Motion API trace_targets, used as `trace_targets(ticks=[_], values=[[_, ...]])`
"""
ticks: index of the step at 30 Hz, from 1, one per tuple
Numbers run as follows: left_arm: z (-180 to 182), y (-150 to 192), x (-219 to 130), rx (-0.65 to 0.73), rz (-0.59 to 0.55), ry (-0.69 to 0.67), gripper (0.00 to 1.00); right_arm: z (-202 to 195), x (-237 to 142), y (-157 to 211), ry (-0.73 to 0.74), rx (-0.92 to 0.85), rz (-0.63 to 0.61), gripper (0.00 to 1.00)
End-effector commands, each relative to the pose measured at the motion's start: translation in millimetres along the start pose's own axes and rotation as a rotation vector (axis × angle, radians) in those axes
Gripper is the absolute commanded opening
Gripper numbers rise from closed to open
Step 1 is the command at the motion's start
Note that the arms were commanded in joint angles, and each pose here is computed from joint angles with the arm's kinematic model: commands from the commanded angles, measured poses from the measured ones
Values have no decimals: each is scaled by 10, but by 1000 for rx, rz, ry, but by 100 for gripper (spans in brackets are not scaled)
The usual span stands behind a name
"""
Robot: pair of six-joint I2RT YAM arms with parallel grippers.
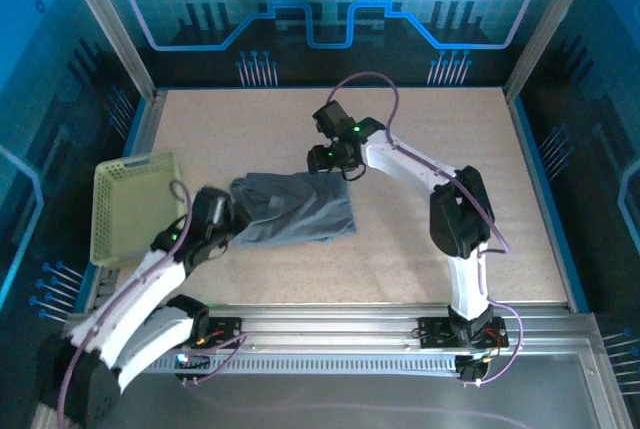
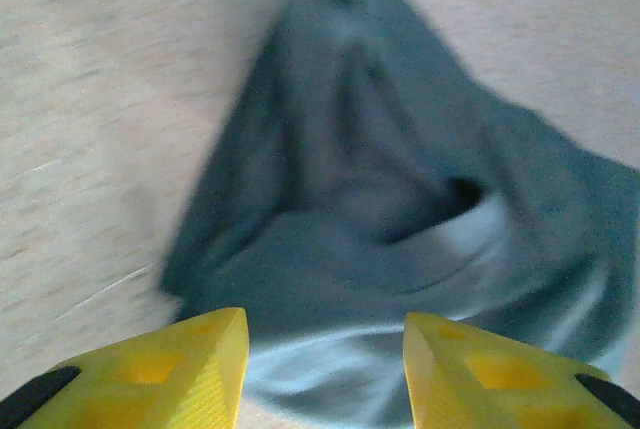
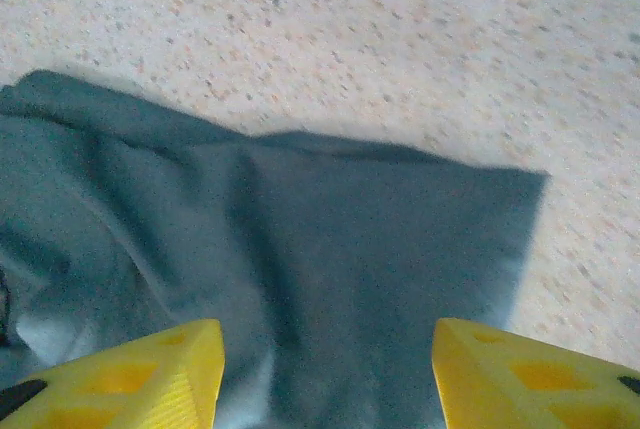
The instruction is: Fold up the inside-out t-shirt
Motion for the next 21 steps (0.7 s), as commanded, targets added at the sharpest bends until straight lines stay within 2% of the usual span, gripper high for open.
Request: trace_targets(ticks=[1,6,11,15,21], values=[[-448,-56,230,68,88,161,45,40,348,19,-55,15,87,58],[-474,174,615,35,176,118,44,-12,620,35,-38,47,139,57],[-260,289,796,52,185,12,46,-500,784,131,104,198,195,55],[-311,280,929,103,202,25,46,-964,648,350,228,339,189,53],[-774,150,1278,260,286,141,47,-1307,230,955,290,451,182,50]])
Point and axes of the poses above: each hand's point on the last joint's axis, 136 mm out from that joint toward the fingers, its own x axis out along the fingers, its own z axis along the line the jaws close on, y = z × x, the point moved 7 cm from there along -x, back along the fingers, and after that the axes turned 8 degrees about x, right-handed, at the moved point
